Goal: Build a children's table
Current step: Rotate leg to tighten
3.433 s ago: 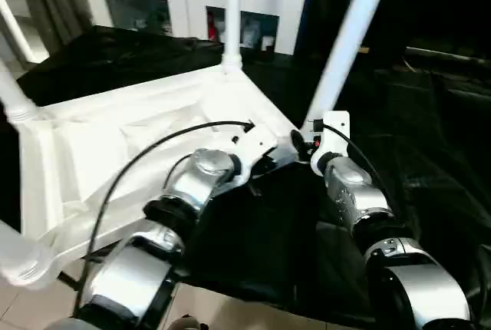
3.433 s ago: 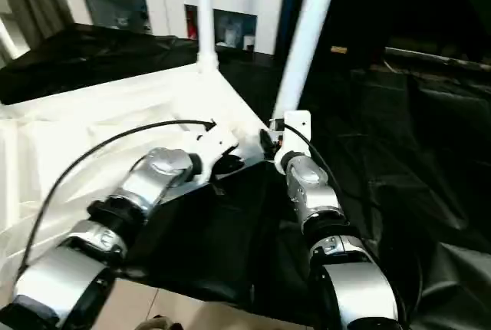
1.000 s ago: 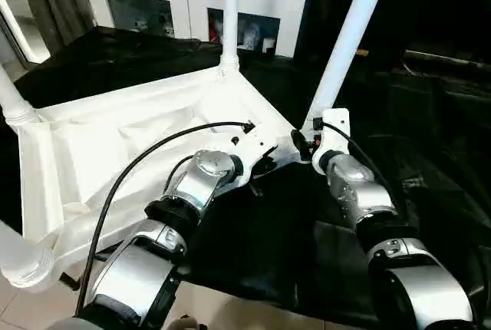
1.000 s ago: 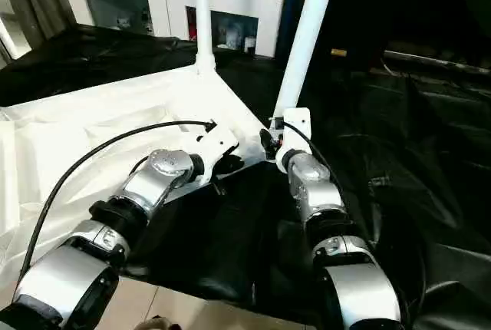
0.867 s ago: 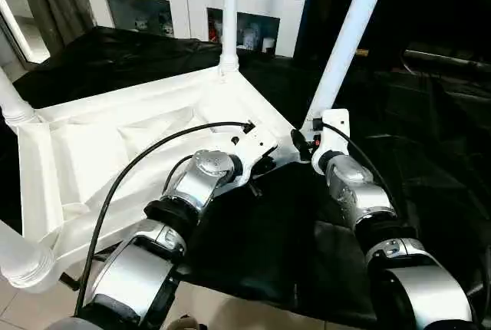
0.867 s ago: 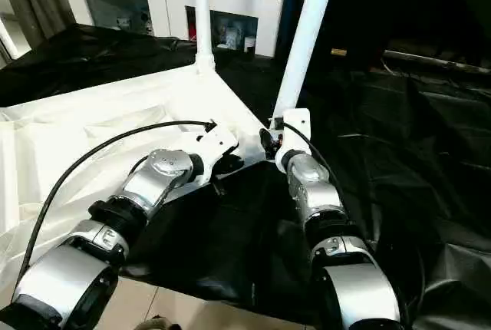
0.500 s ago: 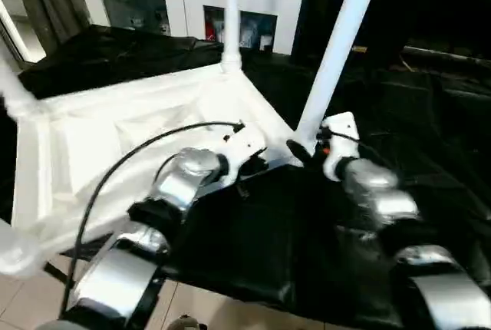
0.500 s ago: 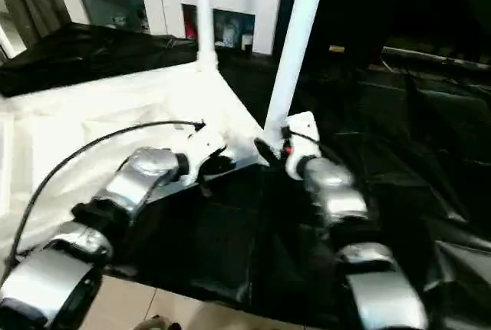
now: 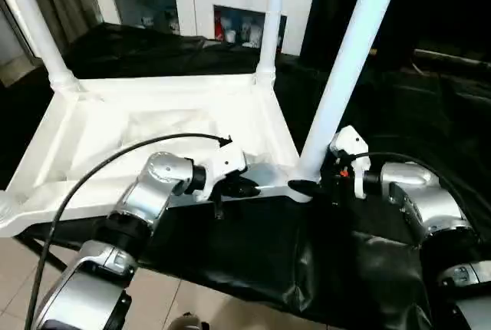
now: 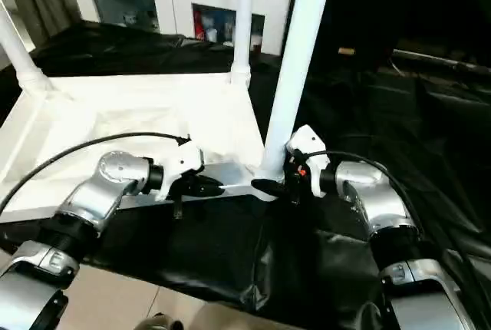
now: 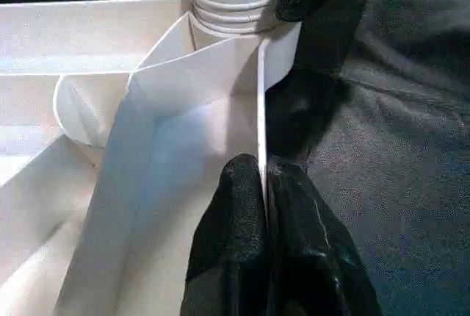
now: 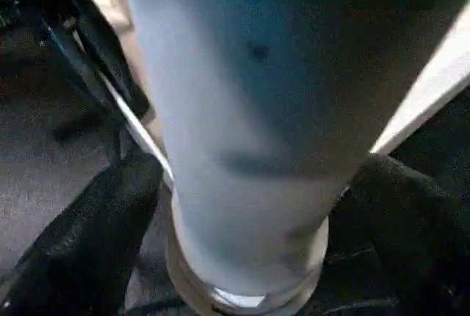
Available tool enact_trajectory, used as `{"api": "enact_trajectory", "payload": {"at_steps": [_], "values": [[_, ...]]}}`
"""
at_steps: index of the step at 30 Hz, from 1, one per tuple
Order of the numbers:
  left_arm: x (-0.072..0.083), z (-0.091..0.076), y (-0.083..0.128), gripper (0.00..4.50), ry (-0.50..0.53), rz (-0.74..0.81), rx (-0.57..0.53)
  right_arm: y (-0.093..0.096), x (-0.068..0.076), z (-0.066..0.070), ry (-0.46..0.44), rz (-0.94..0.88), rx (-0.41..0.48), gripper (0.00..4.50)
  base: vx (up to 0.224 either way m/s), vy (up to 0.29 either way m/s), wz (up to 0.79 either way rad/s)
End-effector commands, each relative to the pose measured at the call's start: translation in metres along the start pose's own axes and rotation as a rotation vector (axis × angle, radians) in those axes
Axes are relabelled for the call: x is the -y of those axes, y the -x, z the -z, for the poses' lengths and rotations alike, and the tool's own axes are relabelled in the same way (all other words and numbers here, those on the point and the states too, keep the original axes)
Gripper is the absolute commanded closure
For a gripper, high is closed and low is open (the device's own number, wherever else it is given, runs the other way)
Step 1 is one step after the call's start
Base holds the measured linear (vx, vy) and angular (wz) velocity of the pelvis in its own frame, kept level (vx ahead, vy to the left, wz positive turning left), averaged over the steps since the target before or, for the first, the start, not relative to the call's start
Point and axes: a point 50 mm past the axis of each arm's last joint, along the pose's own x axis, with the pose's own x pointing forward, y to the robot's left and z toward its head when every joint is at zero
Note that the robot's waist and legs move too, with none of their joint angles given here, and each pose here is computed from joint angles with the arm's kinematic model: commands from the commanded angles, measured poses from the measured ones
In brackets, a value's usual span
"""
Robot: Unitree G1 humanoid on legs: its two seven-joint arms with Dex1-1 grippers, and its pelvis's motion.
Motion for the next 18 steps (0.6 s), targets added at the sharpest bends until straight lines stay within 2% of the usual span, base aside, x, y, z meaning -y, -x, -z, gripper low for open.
{"api": "enact_trajectory", "payload": {"at_steps": [1,3,4,7,10,12,18], "values": [[0.0028,-0.0155,-0.0032,4.5,-0.022,0.031,0.103,-0.0021,-0.0034,0.0019,0.031,-0.022,-0.039,0.05,0.0,0.0,0.0],[0.003,-0.0155,-0.0025,4.5,-0.022,0.031,0.101,-0.0025,-0.0039,0.0039,0.038,-0.025,-0.052,0.05,0.0,0.0,0.0],[0.0032,-0.0157,-0.002,4.5,-0.021,0.032,0.101,-0.0026,-0.0036,0.0041,0.036,-0.021,-0.053,0.32,0.0,0.0,0.0],[0.0033,-0.0158,-0.0011,4.5,-0.02,0.033,0.099,-0.0029,-0.0028,0.0037,0.028,-0.016,-0.046,0.45,0.0,0.0,0.0],[0.003,-0.016,-0.0006,4.5,-0.019,0.032,0.098,-0.0029,-0.003,0.003,0.013,-0.021,-0.034,0.87,0.0,0.0,0.0],[0.0028,-0.0162,-0.0004,4.5,-0.019,0.031,0.097,-0.0029,-0.003,0.0024,0.016,-0.018,-0.032,0.93,0.0,0.0,0.0],[0.003,-0.0162,-0.0004,4.5,-0.015,0.033,0.096,-0.003,-0.0047,0.0039,0.01,-0.028,-0.028,1.6,0.0,0.0,0.0]]}}
